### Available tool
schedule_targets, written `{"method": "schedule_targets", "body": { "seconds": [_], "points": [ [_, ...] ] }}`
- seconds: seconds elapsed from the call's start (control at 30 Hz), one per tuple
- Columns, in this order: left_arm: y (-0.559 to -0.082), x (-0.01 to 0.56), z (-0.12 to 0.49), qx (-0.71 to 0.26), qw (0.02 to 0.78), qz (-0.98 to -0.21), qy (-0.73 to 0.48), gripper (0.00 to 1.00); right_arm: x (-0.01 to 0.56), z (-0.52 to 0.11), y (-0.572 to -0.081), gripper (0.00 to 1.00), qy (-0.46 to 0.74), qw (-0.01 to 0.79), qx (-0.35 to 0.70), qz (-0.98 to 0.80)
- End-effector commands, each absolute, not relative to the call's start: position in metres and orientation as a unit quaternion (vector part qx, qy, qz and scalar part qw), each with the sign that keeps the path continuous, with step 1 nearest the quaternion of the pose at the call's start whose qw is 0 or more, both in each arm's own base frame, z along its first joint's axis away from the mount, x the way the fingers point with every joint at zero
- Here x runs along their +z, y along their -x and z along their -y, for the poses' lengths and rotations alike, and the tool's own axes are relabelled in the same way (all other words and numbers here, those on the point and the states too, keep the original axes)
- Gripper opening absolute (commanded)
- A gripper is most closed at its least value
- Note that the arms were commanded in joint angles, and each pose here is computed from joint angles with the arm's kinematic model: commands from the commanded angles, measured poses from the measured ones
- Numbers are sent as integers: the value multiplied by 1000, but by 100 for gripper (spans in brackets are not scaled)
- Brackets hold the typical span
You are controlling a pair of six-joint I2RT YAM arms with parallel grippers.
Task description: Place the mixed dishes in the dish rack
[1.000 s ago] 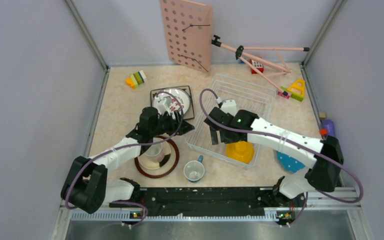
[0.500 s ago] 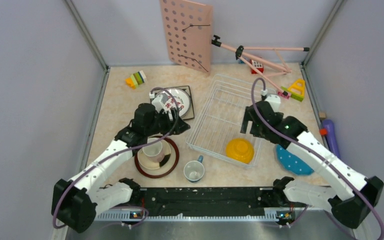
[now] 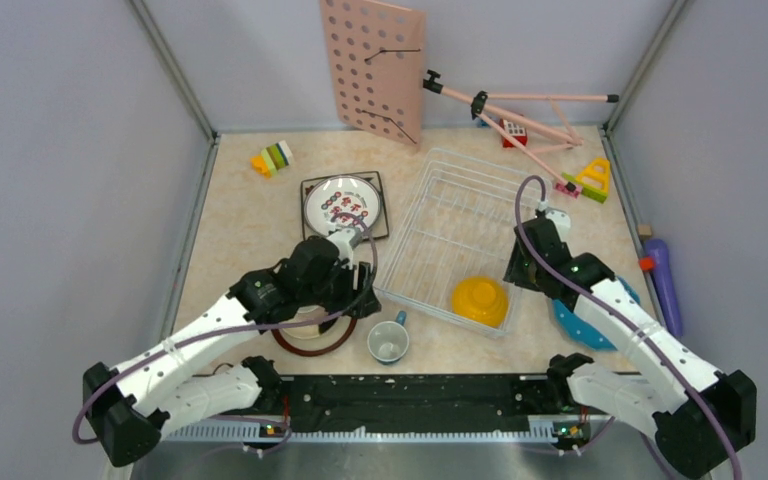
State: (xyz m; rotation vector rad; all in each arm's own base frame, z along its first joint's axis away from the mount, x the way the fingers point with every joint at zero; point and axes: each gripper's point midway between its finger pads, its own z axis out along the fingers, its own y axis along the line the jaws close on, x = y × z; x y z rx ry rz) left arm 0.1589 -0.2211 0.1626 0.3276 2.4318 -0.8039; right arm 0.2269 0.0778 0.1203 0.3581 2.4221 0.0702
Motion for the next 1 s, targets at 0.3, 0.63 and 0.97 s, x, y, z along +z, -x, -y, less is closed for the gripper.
{"method": "schedule_targets", "body": {
  "seconds": [0.3,0.63,0.97],
  "points": [
    [-136,140,237,-256,230,-923,-171,61,152,-112,-287,24,-155,406,102,-895],
    [-122,121,241,-255,182,-932,-182,57,174,-99,-289,65,-145,431,82,-887],
    [-112,110,244,-269,158,-931,-187,52,216,-92,-276,82,-121,482,101,-862]
  ]
}}
